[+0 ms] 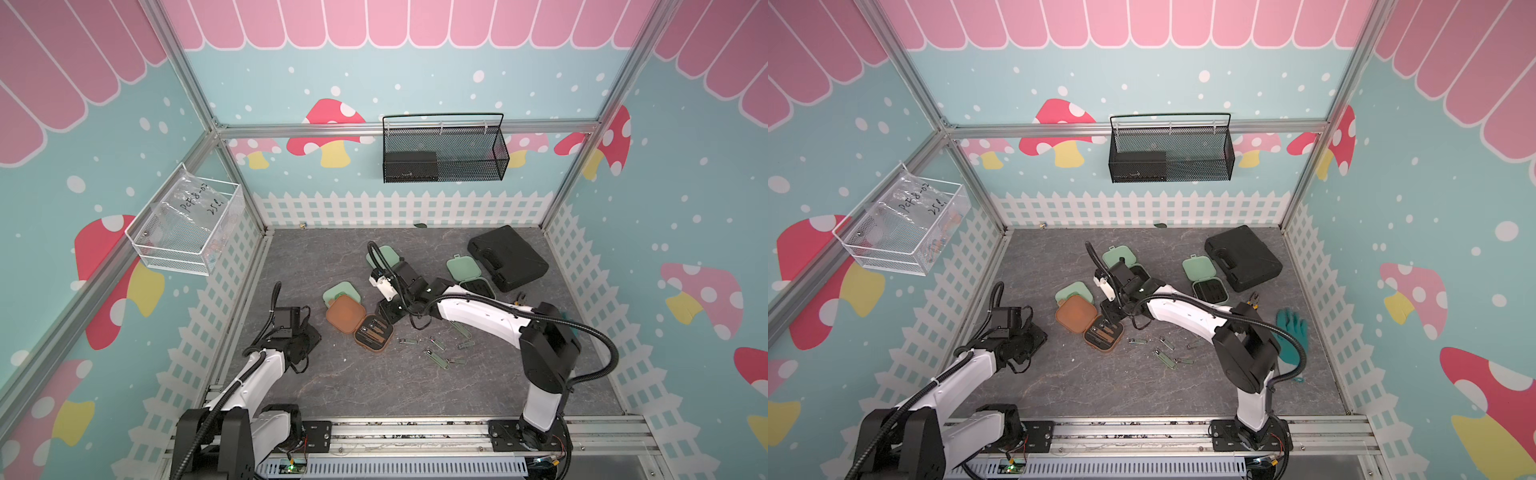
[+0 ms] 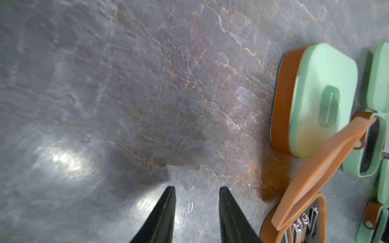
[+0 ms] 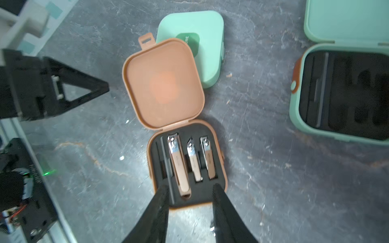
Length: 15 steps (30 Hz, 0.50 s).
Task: Organize nail clipper sets
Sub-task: Adjust the storage box at the center of the board, then close the storage box at the center of the board.
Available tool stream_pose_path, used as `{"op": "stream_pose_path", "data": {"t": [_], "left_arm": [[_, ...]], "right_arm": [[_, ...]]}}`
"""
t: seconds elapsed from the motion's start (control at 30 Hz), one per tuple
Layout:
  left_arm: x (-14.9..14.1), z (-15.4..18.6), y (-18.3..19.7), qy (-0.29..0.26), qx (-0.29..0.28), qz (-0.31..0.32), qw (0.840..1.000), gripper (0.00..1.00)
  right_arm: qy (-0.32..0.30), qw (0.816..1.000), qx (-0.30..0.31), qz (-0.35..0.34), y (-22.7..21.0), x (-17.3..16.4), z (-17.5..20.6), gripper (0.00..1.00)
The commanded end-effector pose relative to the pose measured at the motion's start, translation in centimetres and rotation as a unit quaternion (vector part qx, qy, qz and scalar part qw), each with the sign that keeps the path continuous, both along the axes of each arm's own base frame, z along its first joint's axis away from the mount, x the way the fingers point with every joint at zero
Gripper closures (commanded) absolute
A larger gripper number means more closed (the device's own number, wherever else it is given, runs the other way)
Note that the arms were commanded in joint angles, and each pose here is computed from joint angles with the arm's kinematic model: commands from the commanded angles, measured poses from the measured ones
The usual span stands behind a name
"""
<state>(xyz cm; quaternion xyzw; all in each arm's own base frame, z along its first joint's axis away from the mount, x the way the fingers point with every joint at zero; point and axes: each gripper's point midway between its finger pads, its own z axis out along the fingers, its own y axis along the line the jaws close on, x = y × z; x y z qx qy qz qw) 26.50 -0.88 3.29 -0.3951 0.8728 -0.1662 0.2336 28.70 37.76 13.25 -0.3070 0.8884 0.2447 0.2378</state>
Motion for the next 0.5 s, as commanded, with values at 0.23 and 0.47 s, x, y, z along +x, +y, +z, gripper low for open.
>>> {"op": "stream_pose_path", "data": {"t": [0.23,0.47], "left_arm": [[7.6,1.9,-2.8,-0.132,-0.117,-0.068,0.982,0.61],[8.4,1.4,-4.0,-0.150,-0.157,-0.088,0.972,0.61]], "right_arm": [[0.136,0.980,0.135,-0.057,-0.4,-4.6,-1.1,0.54],[0.169,0.970,0.154,-0.087,-0.5,-4.7,-3.0,0.52]]}}
